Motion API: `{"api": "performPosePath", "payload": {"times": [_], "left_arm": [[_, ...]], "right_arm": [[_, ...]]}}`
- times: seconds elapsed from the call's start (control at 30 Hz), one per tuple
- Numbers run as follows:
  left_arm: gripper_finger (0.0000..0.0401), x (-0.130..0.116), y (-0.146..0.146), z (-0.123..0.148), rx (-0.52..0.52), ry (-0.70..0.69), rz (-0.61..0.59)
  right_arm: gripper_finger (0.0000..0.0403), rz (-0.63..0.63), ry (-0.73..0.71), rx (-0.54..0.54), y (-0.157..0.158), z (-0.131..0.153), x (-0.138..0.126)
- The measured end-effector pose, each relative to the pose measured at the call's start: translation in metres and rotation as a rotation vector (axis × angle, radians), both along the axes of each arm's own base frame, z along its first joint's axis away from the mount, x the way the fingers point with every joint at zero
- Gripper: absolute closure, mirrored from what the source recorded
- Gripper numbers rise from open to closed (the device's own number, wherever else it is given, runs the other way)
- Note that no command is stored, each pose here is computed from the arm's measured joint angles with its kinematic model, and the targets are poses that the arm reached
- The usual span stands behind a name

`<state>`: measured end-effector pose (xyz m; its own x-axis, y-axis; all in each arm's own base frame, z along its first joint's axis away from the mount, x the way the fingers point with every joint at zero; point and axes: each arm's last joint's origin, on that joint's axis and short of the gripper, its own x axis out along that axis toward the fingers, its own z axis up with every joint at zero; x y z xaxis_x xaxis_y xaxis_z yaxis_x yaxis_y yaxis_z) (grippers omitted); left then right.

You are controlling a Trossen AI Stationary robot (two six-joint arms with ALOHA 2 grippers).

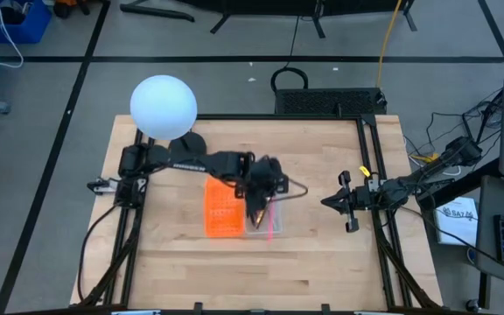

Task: Pick & place school supplies into a supply box
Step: Put the pink pencil into the orange and white supply box

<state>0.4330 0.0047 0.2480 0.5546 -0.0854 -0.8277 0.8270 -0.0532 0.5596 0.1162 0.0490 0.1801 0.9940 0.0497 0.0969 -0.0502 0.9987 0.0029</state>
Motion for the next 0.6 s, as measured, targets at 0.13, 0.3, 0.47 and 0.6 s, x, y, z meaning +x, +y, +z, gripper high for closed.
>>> {"api": "performPosePath", "payload": {"times": [0.13,0.3,0.47,0.6], "left_arm": [[0.0389,0.000,0.021,0.000,-0.061,-0.008,0.020],[0.0384,0.004,0.026,-0.009,-0.096,-0.005,0.014],[0.0384,0.012,0.030,-0.031,-0.099,0.024,0.000],[0.0389,0.013,0.047,-0.040,-0.100,0.044,0.045]], "right_arm": [[0.0403,-0.003,-0.001,-0.002,0.000,0.000,0.000],[0.0403,-0.007,-0.003,-0.031,0.000,0.000,0.000],[0.0403,-0.054,-0.016,-0.067,-0.001,0.002,0.000],[0.0403,-0.069,-0.016,-0.088,-0.002,0.002,0.000]]}}
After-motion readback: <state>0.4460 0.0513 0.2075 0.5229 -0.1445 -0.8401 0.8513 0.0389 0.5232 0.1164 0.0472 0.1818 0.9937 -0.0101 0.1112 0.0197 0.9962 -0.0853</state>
